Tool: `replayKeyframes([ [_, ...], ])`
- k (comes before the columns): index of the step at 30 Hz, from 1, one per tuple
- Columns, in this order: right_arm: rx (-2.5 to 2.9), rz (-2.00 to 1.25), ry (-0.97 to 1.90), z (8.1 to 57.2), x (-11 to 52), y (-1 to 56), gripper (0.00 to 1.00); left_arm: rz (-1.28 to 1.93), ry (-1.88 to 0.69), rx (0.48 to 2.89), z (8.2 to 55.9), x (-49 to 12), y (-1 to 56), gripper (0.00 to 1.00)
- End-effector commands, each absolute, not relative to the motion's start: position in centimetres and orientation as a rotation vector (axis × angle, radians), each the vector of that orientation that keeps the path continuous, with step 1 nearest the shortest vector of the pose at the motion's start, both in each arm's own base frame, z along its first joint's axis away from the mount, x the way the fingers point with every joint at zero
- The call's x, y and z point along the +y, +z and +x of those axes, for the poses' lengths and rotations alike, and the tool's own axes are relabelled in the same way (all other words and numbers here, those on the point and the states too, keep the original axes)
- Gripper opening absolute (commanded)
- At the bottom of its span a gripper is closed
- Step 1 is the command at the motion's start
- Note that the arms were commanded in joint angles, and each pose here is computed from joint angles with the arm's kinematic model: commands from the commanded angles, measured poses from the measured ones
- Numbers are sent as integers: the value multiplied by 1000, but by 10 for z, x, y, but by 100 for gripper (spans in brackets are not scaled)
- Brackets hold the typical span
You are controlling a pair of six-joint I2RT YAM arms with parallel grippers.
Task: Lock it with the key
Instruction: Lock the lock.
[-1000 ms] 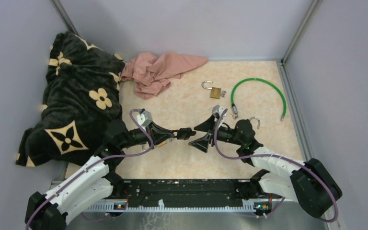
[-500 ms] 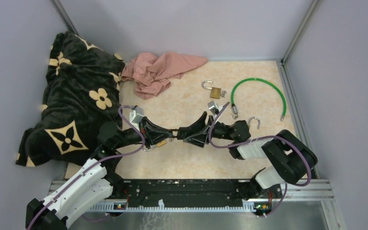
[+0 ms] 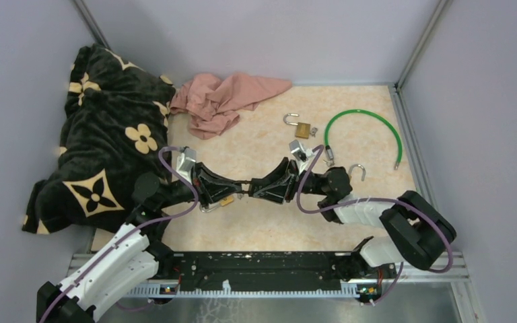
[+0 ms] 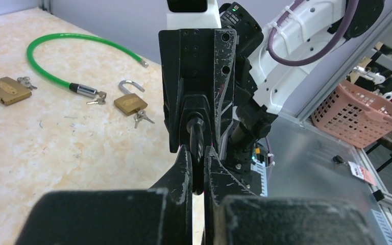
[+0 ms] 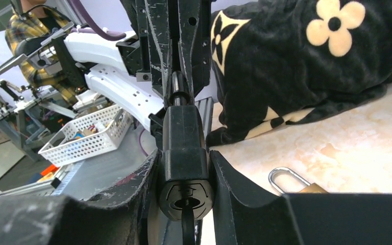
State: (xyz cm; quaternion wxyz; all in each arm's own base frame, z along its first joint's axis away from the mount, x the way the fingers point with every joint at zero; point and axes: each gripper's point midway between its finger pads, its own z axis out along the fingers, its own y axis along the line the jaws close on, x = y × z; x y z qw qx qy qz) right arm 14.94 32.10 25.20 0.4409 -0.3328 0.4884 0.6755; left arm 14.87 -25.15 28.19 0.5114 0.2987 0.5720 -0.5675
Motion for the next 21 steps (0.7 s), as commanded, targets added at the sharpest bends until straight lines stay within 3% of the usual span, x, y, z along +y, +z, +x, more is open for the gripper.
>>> replayKeyframes([
  [1, 1022, -857, 1584, 147, 325, 309, 0, 686, -1392, 1267, 146, -250, 314, 0],
  [12, 1005, -830, 1491, 163, 343, 356, 0, 768, -1464, 1206, 127, -267, 316, 0],
  [21, 1081, -785, 1426, 171, 358, 384, 0, 692, -1435, 1313, 142, -277, 287, 0],
])
